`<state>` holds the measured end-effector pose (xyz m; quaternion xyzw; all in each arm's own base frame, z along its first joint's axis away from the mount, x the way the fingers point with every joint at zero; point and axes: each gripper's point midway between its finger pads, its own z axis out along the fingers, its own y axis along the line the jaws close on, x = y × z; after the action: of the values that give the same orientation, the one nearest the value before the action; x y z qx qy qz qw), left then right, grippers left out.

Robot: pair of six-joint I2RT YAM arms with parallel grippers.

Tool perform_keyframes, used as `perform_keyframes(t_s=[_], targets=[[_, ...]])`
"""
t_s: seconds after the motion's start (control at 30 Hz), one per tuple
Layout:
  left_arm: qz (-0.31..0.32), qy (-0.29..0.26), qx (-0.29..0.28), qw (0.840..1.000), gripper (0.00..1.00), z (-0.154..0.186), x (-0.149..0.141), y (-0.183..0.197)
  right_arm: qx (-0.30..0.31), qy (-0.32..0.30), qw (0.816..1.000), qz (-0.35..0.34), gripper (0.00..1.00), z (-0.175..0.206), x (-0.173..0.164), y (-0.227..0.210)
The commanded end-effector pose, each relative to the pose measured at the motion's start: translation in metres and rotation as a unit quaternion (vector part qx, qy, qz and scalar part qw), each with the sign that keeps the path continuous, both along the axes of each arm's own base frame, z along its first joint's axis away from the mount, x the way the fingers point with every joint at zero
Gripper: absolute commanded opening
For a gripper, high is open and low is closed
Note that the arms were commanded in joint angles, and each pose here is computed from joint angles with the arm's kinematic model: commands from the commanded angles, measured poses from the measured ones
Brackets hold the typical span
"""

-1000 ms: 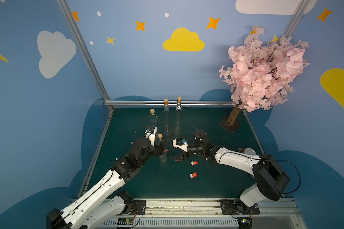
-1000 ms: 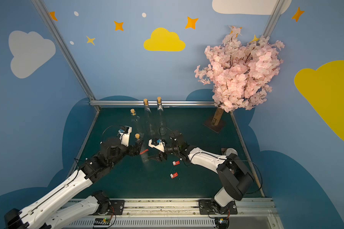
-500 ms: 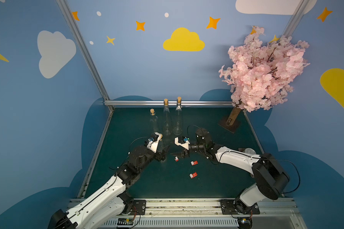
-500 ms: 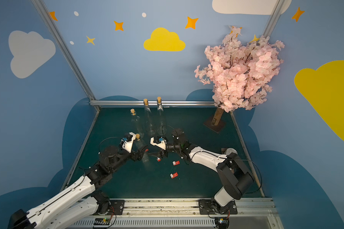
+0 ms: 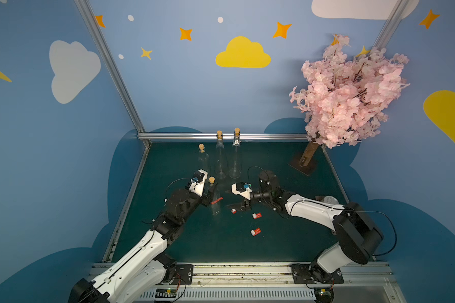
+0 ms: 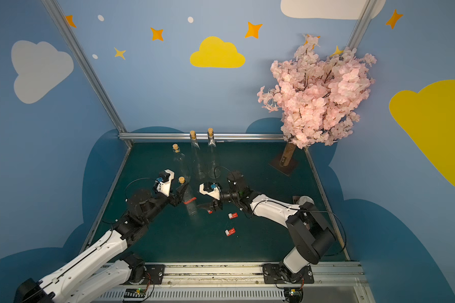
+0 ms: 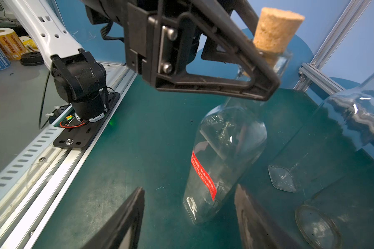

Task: Remove the label from the bottle
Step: Hold the bottle at the center of the board.

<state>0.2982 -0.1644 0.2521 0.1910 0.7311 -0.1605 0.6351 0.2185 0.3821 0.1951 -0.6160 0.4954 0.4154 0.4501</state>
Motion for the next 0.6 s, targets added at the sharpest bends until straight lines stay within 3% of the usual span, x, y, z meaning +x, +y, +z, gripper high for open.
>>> perform_keyframes(t_s=[0.0,0.27,0.57], targets=[[-0.023,-0.004,-0.005,1.000,0.61,0.001,0.000,-0.007,-0.006,0.023,1.000,0.006,0.67,-0.007,-0.003,-0.004],[-0.049,-0.004,-0.003,0.999,0.57,-0.002,0.004,-0.018,-0.007,0.037,0.999,0.006,0.66,-0.010,-0.001,-0.005],[-0.040,-0.001,0.000,0.999,0.35,-0.001,0.012,-0.019,-0.009,0.045,0.999,0.008,0.66,-0.013,-0.001,-0.005]])
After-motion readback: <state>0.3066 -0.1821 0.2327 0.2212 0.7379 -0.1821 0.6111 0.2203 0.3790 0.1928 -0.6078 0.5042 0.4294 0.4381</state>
